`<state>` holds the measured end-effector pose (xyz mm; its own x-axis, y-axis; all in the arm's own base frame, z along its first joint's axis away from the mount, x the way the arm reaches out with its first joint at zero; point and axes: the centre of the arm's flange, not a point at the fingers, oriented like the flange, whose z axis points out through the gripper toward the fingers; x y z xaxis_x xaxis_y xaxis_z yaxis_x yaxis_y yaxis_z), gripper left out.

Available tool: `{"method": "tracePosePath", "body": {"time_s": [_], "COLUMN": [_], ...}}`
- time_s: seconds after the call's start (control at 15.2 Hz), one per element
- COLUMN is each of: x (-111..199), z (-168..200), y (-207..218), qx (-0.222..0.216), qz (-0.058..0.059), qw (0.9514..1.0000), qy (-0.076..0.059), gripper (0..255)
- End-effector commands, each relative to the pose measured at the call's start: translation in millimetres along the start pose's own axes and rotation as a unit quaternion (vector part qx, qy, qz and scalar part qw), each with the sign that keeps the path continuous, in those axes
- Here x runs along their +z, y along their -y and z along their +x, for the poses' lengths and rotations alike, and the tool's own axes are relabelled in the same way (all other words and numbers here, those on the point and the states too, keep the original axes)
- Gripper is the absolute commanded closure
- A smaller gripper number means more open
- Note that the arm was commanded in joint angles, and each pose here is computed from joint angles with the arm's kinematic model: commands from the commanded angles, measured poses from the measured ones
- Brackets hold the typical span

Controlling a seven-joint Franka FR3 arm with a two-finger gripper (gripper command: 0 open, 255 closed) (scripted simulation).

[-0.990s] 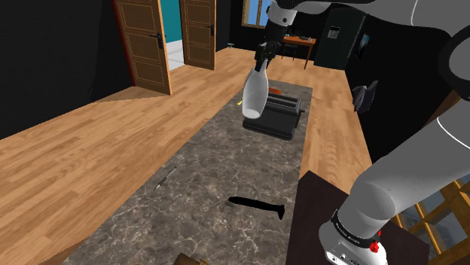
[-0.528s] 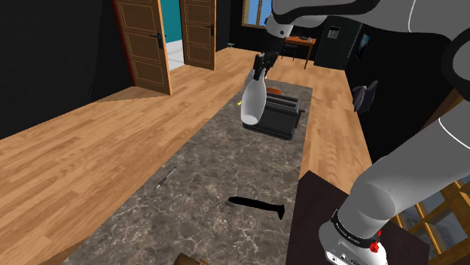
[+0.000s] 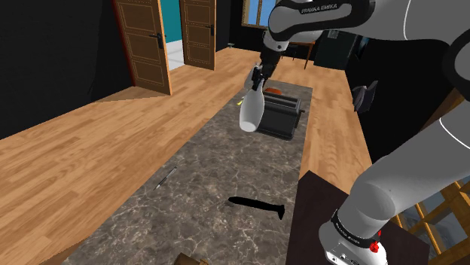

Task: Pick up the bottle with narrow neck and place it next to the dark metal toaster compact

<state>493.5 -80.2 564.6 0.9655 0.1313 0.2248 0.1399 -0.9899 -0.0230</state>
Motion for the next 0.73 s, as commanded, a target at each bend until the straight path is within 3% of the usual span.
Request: {"method": "tracePosePath", "body": {"time_s": [0.0,0.66], "x": [9,61], "z": [-2,-14], "y": [-1,-2], "qx": [0.0,0.0], "qz": [0.0,0.0], "qw": [1.0,1.0], "qy": [-0.001,-0.001], "gripper": [255,255]}}
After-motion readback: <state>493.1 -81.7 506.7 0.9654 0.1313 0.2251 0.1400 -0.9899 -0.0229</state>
